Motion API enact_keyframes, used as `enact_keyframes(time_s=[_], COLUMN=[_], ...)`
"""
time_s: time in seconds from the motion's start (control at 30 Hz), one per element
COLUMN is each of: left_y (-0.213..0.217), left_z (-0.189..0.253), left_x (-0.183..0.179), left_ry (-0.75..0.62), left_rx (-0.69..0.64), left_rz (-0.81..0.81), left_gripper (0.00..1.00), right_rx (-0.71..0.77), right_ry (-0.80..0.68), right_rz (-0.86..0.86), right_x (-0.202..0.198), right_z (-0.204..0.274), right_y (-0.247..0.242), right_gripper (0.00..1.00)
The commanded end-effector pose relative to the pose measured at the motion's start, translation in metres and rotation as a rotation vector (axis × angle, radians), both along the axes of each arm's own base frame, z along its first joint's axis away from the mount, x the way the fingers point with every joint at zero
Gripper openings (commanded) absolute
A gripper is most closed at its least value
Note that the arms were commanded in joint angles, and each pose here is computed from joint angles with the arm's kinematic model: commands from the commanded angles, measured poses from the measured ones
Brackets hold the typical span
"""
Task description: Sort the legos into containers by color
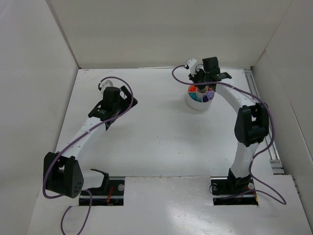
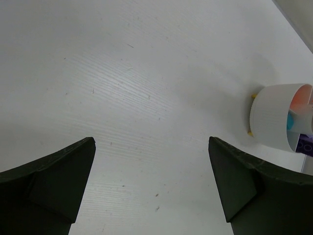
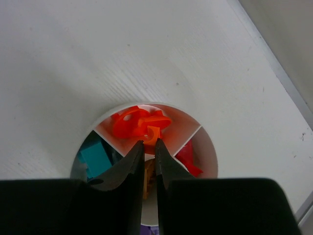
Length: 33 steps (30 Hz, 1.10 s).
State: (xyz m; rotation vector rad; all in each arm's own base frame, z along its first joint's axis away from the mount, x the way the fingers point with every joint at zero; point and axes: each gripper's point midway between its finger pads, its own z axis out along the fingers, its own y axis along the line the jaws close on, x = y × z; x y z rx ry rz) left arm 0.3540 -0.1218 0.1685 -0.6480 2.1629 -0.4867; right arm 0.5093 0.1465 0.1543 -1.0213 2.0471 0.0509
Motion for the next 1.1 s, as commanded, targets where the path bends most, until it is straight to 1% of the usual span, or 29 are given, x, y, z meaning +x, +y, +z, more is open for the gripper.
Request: enact_keyframes(time_s=[0.0, 0.13, 0.2, 0.27, 0.3, 0.37, 0.4, 0.5, 0.53, 0.63, 0.73, 0.87, 0.9, 0.97, 1.0, 1.03, 1.07], left_y=[-0.001, 0.002, 0.004, 0.004, 0.004, 0.004, 0.004, 0.005, 0.005, 0.006, 0.007, 0.014, 0.018, 0.028, 0.032, 0.04, 0.044], left_z=[0.006, 0.002, 0.002, 0.002, 0.002, 0.0, 0.0, 0.002, 0.002, 0.003, 0.012, 0.024, 0.03, 0.028, 0.029, 0.036, 0.033], left_x=[0.001, 0.003, 0.003, 0.003, 0.003, 0.002, 0.002, 0.0, 0.0, -0.003, -0.007, -0.019, -0.025, -0.037, -0.043, -0.052, -0.058], left_ry=[-0.026, -0.018, -0.019, -0.019, -0.019, -0.011, -0.011, -0.011, -0.011, -0.009, -0.027, -0.039, -0.055, -0.044, -0.045, -0.068, -0.062], left_rx=[-0.002, 0.008, 0.013, 0.013, 0.013, 0.016, 0.016, 0.016, 0.016, 0.016, 0.011, 0.012, 0.007, 0.023, 0.021, 0.031, 0.03], left_rz=[-0.015, -0.012, -0.004, -0.004, -0.004, -0.004, -0.004, -0.004, -0.004, -0.004, -0.004, 0.018, 0.033, 0.07, 0.088, 0.113, 0.129], left_gripper=[1.0, 1.0, 1.0, 1.0, 1.0, 1.0, 1.0, 1.0, 1.0, 1.0, 1.0, 1.0, 1.0, 1.0, 1.0, 1.0, 1.0], right_rx=[0.002, 0.01, 0.012, 0.022, 0.016, 0.025, 0.034, 0.048, 0.043, 0.048, 0.062, 0.089, 0.093, 0.082, 0.089, 0.082, 0.075], right_ry=[-0.071, -0.079, -0.089, -0.077, -0.08, -0.089, -0.098, -0.134, -0.141, -0.163, -0.229, -0.33, -0.348, -0.391, -0.405, -0.425, -0.439], right_rz=[-0.029, -0.022, -0.032, -0.016, -0.011, -0.002, 0.006, 0.014, 0.019, 0.019, 0.02, 0.02, 0.02, -0.048, -0.086, -0.112, -0.163], right_x=[0.021, 0.027, 0.03, 0.029, 0.03, 0.031, 0.03, 0.031, 0.029, 0.027, 0.023, -0.001, -0.022, -0.038, -0.064, -0.076, -0.089], right_z=[0.019, 0.018, 0.023, 0.018, 0.018, 0.02, 0.026, 0.04, 0.043, 0.055, 0.081, 0.121, 0.128, 0.137, 0.139, 0.142, 0.144], right_y=[-0.01, -0.007, -0.012, -0.008, -0.008, -0.006, -0.005, -0.003, -0.003, -0.004, -0.005, -0.013, -0.018, -0.043, -0.056, -0.067, -0.081], right_gripper=[0.0, 0.0, 0.03, 0.1, 0.17, 0.22, 0.27, 0.35, 0.41, 0.42, 0.43, 0.45, 0.45, 0.46, 0.46, 0.48, 0.5])
